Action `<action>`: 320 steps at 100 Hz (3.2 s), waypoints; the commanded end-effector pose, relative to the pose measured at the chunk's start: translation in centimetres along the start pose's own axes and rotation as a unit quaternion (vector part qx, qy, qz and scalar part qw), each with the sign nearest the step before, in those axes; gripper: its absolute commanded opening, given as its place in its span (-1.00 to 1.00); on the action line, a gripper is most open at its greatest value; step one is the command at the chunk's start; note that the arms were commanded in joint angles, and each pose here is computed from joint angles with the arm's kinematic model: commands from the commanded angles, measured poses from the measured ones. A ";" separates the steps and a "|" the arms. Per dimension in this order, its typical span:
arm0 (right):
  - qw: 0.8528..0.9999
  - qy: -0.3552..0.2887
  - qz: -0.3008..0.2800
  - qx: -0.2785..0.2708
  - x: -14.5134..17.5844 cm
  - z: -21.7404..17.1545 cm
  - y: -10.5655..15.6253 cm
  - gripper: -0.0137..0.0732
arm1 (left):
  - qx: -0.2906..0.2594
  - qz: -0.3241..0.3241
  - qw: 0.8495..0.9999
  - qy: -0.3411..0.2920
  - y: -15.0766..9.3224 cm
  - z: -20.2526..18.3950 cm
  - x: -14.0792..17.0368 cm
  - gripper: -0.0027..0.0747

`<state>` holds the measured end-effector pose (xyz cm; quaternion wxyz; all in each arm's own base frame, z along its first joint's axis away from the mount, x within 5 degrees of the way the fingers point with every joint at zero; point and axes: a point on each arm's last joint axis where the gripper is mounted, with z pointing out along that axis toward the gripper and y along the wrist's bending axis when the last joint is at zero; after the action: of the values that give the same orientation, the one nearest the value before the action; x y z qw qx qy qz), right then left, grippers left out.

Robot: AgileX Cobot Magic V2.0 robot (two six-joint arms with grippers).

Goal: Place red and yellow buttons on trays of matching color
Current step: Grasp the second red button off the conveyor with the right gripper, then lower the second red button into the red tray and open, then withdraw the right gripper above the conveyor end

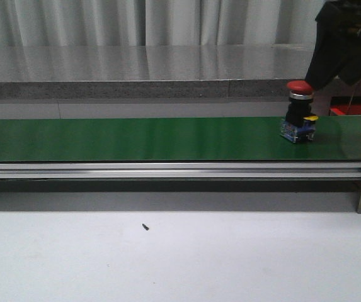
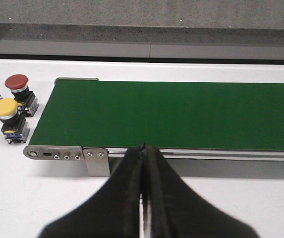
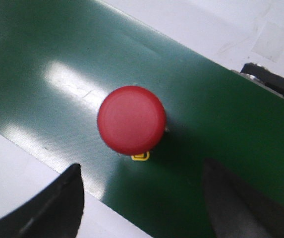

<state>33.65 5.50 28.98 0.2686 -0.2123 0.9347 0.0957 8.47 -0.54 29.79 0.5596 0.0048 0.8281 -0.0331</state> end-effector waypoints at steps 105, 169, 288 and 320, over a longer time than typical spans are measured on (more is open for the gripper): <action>0.991 -0.061 0.073 0.092 -2.5 -3.6 -9.3 -0.24 | -0.004 -0.005 0.999 -0.046 0.0 -0.3 -1.4 -0.98; 0.948 -0.068 0.260 0.169 4.8 -1.5 -24.7 -0.24 | -0.004 -0.005 0.999 -0.046 0.0 -0.3 -1.4 -0.98; 0.954 -0.108 0.228 0.161 1.0 -3.4 -24.0 0.53 | -0.004 -0.005 0.999 -0.046 0.0 -0.3 -1.4 -0.98; 0.961 -0.177 0.146 0.157 -3.6 -10.1 -16.5 0.53 | -0.004 -0.005 0.999 -0.046 0.0 -0.3 -1.4 -0.98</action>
<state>40.95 -13.77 32.37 0.3690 0.0197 0.9288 0.0289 8.47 -0.54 29.79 0.5597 0.0055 0.8281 -0.0326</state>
